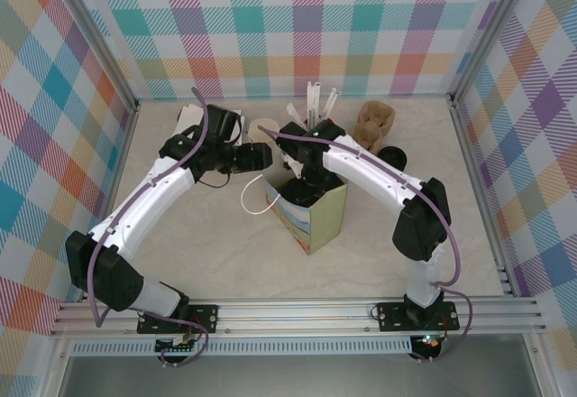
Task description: Pack the takeout coffee
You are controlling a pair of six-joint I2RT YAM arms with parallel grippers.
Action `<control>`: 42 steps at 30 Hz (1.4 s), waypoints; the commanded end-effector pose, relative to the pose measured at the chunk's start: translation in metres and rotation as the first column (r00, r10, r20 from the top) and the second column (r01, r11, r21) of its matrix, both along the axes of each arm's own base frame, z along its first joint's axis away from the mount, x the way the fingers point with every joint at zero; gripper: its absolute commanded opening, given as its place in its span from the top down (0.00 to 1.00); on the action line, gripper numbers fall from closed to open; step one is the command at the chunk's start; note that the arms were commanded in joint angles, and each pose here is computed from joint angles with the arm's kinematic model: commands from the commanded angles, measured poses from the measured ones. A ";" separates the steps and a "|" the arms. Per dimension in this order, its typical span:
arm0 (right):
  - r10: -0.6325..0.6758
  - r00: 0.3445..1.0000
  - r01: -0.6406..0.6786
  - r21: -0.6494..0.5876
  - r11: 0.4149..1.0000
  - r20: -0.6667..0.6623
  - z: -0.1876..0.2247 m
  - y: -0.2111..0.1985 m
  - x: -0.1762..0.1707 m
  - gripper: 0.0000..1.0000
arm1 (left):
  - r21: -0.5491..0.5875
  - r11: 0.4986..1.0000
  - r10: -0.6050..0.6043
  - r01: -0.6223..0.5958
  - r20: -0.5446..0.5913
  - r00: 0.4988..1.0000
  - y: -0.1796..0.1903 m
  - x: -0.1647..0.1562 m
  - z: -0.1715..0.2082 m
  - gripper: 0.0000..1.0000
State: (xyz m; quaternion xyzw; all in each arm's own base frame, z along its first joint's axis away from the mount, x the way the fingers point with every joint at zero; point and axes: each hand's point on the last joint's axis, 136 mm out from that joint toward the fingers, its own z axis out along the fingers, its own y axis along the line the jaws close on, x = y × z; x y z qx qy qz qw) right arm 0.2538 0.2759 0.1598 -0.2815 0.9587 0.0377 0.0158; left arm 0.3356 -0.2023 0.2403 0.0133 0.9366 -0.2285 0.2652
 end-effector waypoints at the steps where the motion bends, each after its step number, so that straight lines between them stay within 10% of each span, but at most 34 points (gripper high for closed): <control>1: -0.025 1.000 0.024 0.035 0.999 0.018 0.028 -0.005 -0.005 0.00 | -0.001 1.000 -0.002 0.002 -0.007 1.000 -0.002 0.002 -0.004 0.25; 42: -0.029 0.988 0.016 0.087 0.996 0.151 0.101 -0.014 0.001 0.00 | -0.013 1.000 -0.005 0.005 -0.011 1.000 -0.005 0.002 -0.005 0.25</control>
